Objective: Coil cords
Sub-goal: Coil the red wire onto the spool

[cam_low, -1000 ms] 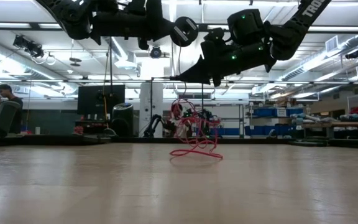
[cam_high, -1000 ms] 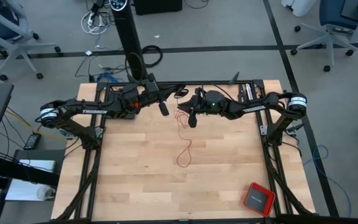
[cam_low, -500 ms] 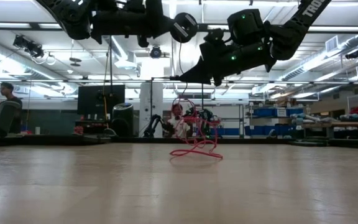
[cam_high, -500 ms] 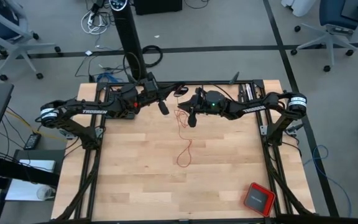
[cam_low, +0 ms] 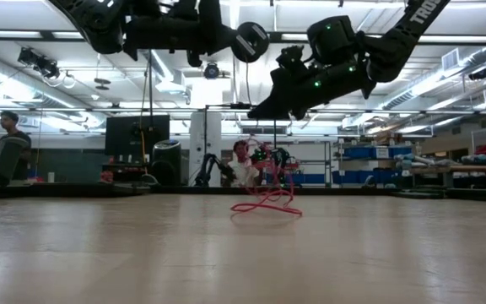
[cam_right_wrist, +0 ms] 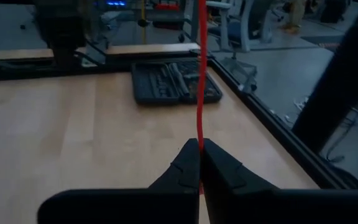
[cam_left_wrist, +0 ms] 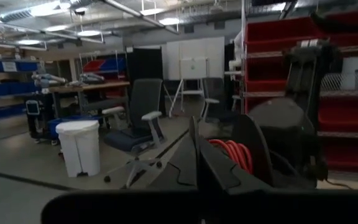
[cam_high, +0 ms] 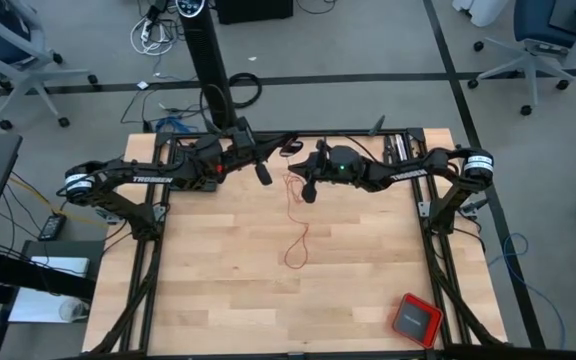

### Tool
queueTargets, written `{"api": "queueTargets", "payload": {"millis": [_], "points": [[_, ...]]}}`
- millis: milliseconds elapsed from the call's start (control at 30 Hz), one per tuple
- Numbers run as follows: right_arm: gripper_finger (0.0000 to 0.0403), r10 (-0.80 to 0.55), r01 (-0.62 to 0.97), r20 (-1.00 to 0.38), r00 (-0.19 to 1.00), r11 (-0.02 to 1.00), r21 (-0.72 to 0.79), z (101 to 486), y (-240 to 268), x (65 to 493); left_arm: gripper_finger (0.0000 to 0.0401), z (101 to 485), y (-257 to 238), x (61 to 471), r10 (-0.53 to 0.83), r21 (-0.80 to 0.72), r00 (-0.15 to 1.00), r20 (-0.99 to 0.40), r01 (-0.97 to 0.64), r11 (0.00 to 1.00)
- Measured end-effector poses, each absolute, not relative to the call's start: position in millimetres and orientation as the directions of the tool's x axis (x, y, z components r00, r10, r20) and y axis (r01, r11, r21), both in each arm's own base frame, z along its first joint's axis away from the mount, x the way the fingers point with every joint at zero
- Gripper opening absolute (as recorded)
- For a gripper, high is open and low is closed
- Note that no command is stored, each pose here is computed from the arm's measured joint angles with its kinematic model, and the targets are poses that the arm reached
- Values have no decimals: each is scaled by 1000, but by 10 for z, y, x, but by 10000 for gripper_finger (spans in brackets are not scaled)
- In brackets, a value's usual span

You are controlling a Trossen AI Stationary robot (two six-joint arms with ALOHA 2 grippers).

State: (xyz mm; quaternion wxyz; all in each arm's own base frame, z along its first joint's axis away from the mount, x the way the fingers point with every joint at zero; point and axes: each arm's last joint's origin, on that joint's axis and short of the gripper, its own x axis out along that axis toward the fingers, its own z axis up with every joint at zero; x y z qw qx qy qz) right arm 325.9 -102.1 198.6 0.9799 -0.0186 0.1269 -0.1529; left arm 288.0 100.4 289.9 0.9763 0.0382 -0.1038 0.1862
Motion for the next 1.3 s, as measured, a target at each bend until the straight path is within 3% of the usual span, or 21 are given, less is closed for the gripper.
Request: {"api": "queueTargets", "payload": {"millis": [433,633,900,1100,1300], "points": [[1,-515,498,-357,779,855,-147,2082,-1285,2989,0,2759,1009,2878,368,159,929,48,-370,915],[1,-540,502,-266,798,841,-201,2349,-1335,2876,0,2722,1035,2870,389,206,921,10,-383,900],[1,-593,550,-190,782,801,-238,2548,-1379,2901,0,2682,1118,2839,382,150,924,-31,-373,915],[2,-553,512,-172,816,827,-231,2583,-1326,2921,0,2626,1129,2831,407,177,909,-89,-387,905],[2,-445,424,-98,890,887,-184,2656,-1179,2998,0,2617,1162,2813,514,222,852,-98,-485,846]]}}
